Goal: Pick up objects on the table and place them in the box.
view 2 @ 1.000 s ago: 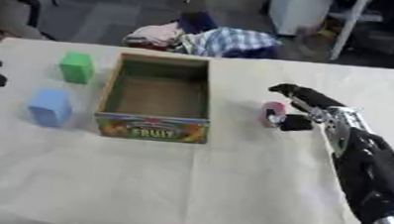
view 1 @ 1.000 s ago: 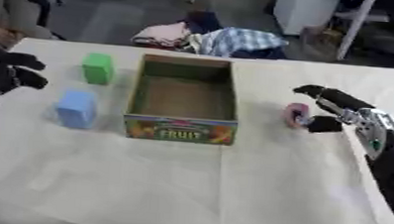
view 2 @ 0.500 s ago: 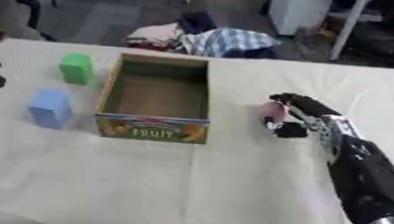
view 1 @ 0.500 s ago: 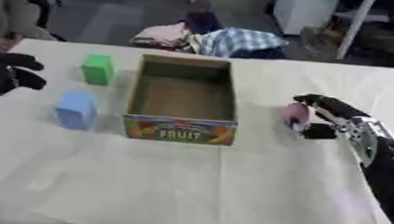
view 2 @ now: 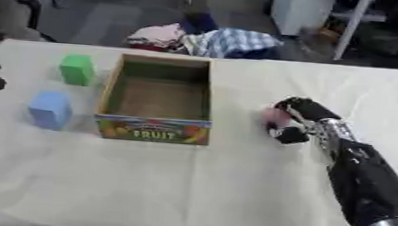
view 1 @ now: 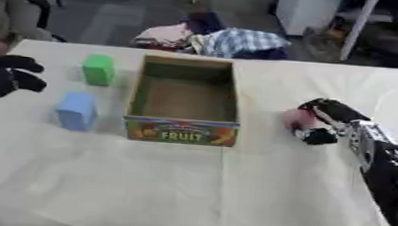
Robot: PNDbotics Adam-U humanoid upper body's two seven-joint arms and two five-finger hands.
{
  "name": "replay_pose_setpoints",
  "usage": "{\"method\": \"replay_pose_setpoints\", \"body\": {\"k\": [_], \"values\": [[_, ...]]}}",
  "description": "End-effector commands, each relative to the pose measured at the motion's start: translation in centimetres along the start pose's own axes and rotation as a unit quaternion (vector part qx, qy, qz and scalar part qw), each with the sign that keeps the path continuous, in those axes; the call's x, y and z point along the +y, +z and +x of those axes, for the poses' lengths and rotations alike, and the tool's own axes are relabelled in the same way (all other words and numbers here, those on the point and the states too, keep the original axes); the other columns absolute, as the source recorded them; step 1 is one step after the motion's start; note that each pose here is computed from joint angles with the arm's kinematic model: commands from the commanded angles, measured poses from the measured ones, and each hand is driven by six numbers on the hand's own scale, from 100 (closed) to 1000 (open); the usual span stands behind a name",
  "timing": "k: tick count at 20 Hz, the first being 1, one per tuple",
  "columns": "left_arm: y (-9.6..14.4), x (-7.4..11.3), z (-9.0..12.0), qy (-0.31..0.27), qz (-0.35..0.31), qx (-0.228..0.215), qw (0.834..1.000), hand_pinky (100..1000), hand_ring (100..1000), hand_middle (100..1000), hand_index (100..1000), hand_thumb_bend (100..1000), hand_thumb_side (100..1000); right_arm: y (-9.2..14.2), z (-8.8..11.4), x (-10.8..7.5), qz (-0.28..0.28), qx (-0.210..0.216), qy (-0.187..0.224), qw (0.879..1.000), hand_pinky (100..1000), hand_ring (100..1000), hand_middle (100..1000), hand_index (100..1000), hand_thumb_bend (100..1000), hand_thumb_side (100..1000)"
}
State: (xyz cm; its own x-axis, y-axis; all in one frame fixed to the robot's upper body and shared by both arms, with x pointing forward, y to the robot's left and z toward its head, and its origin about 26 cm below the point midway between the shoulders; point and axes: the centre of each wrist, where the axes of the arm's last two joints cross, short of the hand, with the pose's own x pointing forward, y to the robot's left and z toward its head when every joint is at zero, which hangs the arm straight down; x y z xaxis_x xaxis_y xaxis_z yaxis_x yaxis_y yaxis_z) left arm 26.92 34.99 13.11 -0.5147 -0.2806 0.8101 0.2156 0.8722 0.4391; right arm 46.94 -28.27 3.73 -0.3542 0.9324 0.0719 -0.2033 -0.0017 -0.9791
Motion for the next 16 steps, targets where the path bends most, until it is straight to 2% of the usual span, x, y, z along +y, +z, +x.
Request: {"method": "replay_pose_setpoints", "body": {"k": [1, 2, 7, 8, 9, 13, 16], "values": [[-0.3, 0.5, 0.6, -0.009, -0.004, -0.008, 1.000, 723, 679, 706, 809, 129, 815, -0.1, -0.5, -2.6, -0.064, 0.000, 0.011, 0.998, 544, 580, 328, 522, 192, 100], [-0.3, 0.5, 0.6, -0.009, -0.003, -0.008, 1.000, 723, 679, 706, 809, 129, 815, -0.2, -0.4, -3.2, -0.084, -0.007, 0.008, 0.996, 529, 566, 309, 498, 180, 100], [-0.3, 0.4, 0.6, -0.008, -0.005, -0.009, 1.000, 723, 680, 706, 808, 129, 814, -1.2, 1.2, -6.6, -0.164, -0.072, 0.004, 0.984, 519, 557, 304, 491, 144, 100], [-0.3, 0.4, 0.6, -0.008, -0.006, -0.009, 1.000, 723, 680, 706, 808, 131, 812, -1.5, 1.7, -7.4, -0.174, -0.087, 0.002, 0.981, 517, 555, 305, 493, 100, 100], [-0.3, 0.4, 0.6, -0.008, -0.007, -0.009, 1.000, 723, 680, 706, 808, 129, 814, -1.8, 2.2, -8.1, -0.182, -0.102, -0.001, 0.978, 517, 554, 304, 493, 130, 100], [-0.5, 0.3, 0.7, -0.005, -0.014, -0.011, 1.000, 723, 681, 706, 808, 129, 813, -3.0, 4.8, -10.4, -0.199, -0.150, -0.019, 0.968, 513, 551, 312, 503, 100, 100], [-0.8, 0.1, 0.7, -0.001, -0.018, -0.014, 1.000, 723, 682, 706, 808, 130, 813, -3.9, 7.1, -11.4, -0.200, -0.171, -0.032, 0.964, 514, 552, 324, 515, 100, 100]]}}
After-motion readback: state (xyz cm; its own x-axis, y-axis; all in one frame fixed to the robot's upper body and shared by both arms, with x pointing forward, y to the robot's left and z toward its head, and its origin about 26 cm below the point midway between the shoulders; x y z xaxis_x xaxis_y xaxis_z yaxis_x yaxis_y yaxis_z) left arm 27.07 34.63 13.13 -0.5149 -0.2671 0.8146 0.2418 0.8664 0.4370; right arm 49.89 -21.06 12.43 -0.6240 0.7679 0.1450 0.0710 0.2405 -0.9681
